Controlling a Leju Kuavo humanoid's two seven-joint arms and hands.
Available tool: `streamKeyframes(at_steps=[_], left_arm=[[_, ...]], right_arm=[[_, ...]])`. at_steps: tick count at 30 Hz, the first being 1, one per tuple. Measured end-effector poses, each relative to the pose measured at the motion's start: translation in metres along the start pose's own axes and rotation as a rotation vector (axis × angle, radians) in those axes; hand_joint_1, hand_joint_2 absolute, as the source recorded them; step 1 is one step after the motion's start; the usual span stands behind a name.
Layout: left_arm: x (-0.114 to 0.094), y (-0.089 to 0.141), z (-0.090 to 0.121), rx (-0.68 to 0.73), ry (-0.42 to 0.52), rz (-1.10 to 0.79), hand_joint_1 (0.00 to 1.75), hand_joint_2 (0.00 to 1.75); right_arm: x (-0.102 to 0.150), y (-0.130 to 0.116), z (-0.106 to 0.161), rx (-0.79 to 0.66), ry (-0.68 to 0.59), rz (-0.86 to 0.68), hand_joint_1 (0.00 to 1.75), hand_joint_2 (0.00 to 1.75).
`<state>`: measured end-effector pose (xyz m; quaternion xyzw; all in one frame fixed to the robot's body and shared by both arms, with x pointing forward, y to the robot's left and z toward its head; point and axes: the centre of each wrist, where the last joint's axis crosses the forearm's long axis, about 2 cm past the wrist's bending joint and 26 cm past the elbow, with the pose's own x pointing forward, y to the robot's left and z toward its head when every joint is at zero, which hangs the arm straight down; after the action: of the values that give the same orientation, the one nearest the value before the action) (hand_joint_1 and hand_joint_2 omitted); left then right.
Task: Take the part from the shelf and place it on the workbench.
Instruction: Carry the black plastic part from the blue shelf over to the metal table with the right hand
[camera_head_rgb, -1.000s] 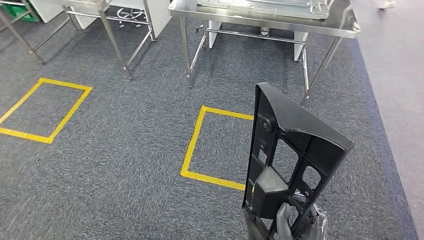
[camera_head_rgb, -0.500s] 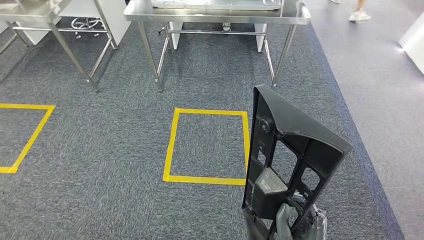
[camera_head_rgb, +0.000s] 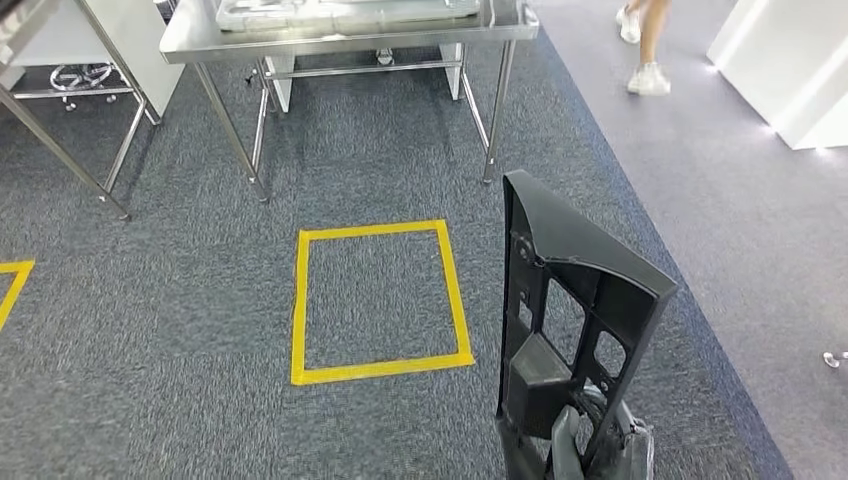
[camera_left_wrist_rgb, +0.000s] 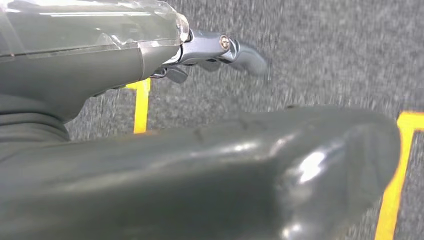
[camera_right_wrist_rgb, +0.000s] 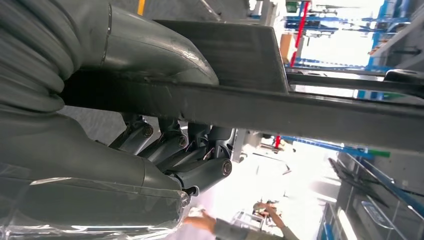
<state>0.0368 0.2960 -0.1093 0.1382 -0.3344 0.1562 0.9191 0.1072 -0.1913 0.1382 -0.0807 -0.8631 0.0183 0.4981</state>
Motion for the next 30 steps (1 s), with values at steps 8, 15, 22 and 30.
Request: streamKeyframes(at_steps=[8,15,22,30], left_arm=[[-0.004,0.006,0.001,0.016,0.025,0.019,0.0,0.0],[-0.002,0.02,-0.003,0.053,0.04,0.062,0.0,0.0],[-0.003,0.026,-0.004,0.066,0.048,0.06,0.0,0.0],[-0.006,0.022,-0.002,0.057,0.05,0.046,0.0,0.0]], right_arm=[[-0.004,0.005,-0.008,-0.018,-0.006,0.021,1.75,1.75],[-0.019,0.026,-0.017,0.016,-0.02,0.03,1.75,1.75],[-0.024,0.036,-0.018,0.07,-0.019,0.033,1.75,1.75],[-0.025,0.031,-0.003,0.082,0.015,0.081,1.75,1.75]])
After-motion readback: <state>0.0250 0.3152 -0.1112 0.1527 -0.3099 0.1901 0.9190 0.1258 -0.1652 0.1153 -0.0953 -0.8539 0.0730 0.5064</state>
